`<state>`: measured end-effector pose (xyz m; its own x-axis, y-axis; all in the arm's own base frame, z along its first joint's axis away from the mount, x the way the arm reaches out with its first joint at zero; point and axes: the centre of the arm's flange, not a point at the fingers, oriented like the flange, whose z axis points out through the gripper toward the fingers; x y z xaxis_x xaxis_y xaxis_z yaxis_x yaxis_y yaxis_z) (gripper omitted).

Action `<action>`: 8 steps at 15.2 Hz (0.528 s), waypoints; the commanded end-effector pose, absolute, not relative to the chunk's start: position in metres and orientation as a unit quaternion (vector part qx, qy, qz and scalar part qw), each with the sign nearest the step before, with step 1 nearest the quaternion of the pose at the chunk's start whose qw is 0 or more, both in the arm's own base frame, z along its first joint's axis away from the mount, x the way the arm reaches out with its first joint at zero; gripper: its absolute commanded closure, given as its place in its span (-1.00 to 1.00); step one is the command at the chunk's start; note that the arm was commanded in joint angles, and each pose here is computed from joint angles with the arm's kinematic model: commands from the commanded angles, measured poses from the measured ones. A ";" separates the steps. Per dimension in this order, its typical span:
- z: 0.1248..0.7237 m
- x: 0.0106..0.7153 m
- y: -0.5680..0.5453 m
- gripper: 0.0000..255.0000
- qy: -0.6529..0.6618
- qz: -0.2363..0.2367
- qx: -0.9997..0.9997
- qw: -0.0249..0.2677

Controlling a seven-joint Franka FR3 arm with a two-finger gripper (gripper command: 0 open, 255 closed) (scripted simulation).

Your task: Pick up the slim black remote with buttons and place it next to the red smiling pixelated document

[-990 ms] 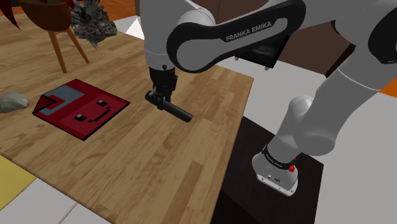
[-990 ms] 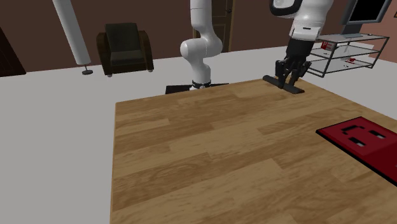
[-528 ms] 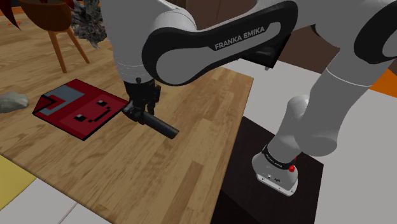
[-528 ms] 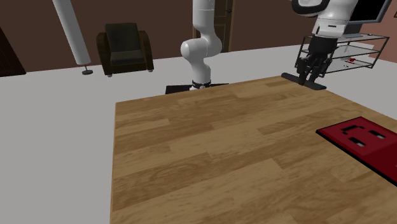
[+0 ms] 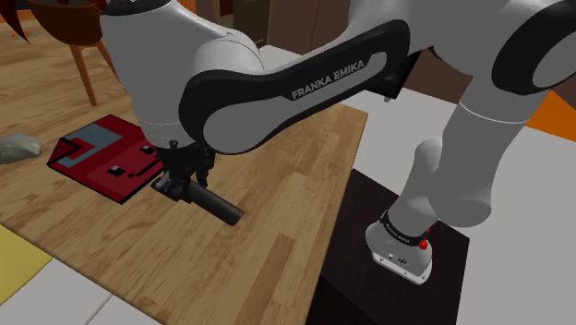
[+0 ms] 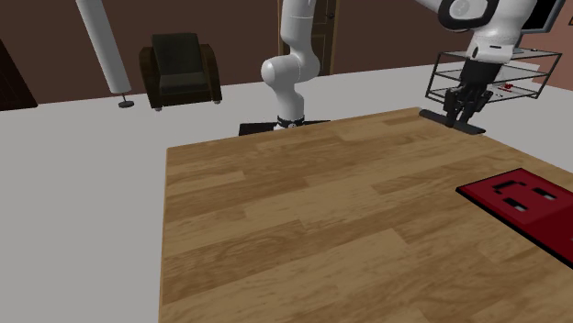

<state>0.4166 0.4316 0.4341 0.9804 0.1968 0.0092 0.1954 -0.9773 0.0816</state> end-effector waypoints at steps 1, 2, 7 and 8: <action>0.424 0.417 0.431 1.00 0.098 0.009 0.994 0.040; 0.419 0.417 0.431 1.00 0.098 0.009 0.994 0.040; 0.392 0.417 0.431 1.00 0.098 0.009 0.994 0.040; 0.387 0.417 0.431 1.00 0.098 0.009 0.994 0.040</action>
<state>0.4180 0.4314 0.3928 0.9805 0.1964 0.0091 0.1950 -0.9774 0.0815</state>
